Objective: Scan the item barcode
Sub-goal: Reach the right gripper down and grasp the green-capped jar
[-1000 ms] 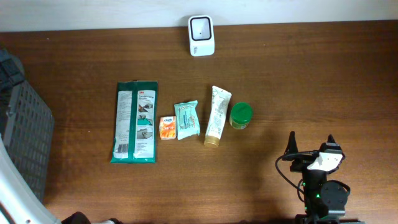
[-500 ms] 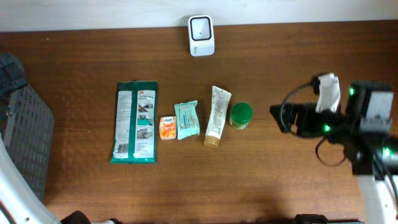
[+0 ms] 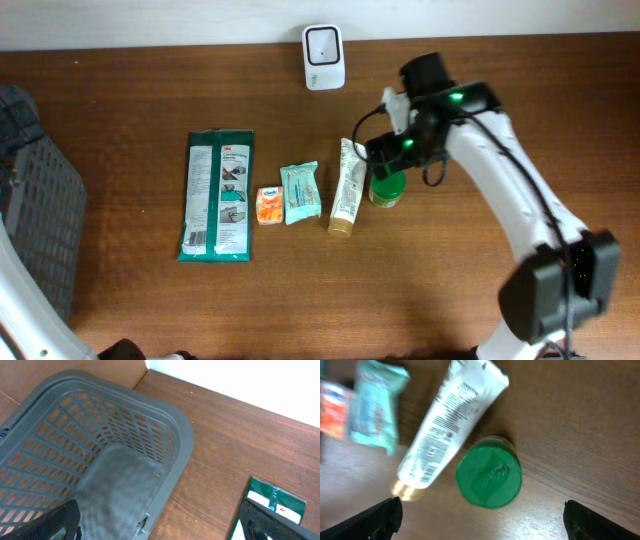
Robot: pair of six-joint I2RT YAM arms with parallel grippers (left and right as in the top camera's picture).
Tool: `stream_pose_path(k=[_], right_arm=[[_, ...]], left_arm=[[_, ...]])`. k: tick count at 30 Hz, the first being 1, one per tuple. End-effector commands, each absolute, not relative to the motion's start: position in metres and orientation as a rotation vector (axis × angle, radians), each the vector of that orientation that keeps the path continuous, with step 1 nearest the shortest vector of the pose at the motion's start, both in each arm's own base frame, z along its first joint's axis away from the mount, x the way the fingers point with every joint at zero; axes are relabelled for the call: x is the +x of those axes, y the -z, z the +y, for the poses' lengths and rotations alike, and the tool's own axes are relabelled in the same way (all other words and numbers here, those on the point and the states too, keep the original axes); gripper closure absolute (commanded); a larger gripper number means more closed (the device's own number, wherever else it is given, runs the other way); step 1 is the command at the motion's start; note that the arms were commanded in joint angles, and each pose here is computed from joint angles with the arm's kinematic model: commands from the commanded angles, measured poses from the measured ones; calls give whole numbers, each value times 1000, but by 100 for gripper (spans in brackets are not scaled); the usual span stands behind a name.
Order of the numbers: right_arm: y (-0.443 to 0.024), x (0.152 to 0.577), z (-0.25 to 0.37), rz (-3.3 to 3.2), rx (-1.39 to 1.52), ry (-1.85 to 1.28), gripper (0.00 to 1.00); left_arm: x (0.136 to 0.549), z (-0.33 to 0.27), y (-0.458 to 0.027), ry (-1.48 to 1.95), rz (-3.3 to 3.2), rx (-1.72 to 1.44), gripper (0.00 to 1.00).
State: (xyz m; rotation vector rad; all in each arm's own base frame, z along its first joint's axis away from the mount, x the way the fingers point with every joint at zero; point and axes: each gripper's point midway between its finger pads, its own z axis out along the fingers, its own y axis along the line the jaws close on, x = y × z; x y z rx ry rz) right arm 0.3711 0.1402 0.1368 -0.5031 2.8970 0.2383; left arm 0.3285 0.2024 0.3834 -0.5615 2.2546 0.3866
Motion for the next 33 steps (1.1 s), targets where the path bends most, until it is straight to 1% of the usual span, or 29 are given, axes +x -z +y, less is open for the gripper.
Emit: stream_pose_path(k=[1,7,8,9,11,12,14,15,17,18,19,20,21,22,25,29,31,32,33], right_arm=[[-113,376,138,2940,-542,-95,0],[-66,373,137,3051,-566,-72,0],[-62,372,137,3060,-574,-69,3],[-59,371,137,3061,-578,-69,12],[-54,370,136,3074,-580,-66,25],[-53,369,136,3079,-581,-65,27],[-53,371,136,3081,-547,-59,35],[-54,372,135,3090,-482,-60,38],[-68,377,133,3083,-276,-68,39],[-80,381,132,3069,-127,-82,40],[-92,384,125,3045,114,-82,46],[-97,384,120,3030,266,-83,47],[-101,387,109,2992,529,-96,49],[-100,391,100,2961,680,-101,53],[-100,408,81,2810,1015,-115,52],[-96,422,80,2628,1305,-160,51],[-77,418,80,2577,1434,-170,51],[-69,413,78,2595,1425,-148,51],[-70,414,78,2655,1288,-140,42]], left_arm=[[328,202,-385,-391,2254,-547,1],[328,202,-385,-391,2254,-548,1],[328,203,-385,-392,2254,-548,1],[328,203,-385,-392,2254,-548,1],[328,203,-385,-392,2254,-548,1],[328,203,-385,-392,2254,-548,1],[328,203,-385,-392,2254,-548,1],[328,203,-385,-392,2254,-548,1],[328,202,-385,-391,2254,-547,1],[328,202,-385,-391,2254,-547,1],[328,203,-385,-392,2254,-548,1],[328,203,-385,-392,2254,-548,1],[328,202,-385,-391,2254,-547,1],[328,203,-385,-392,2254,-548,1],[328,203,-385,-392,2254,-548,1],[328,203,-385,-392,2254,-548,1],[328,203,-385,-392,2254,-548,1],[328,202,-385,-391,2254,-547,1],[328,203,-385,-392,2253,-548,1]])
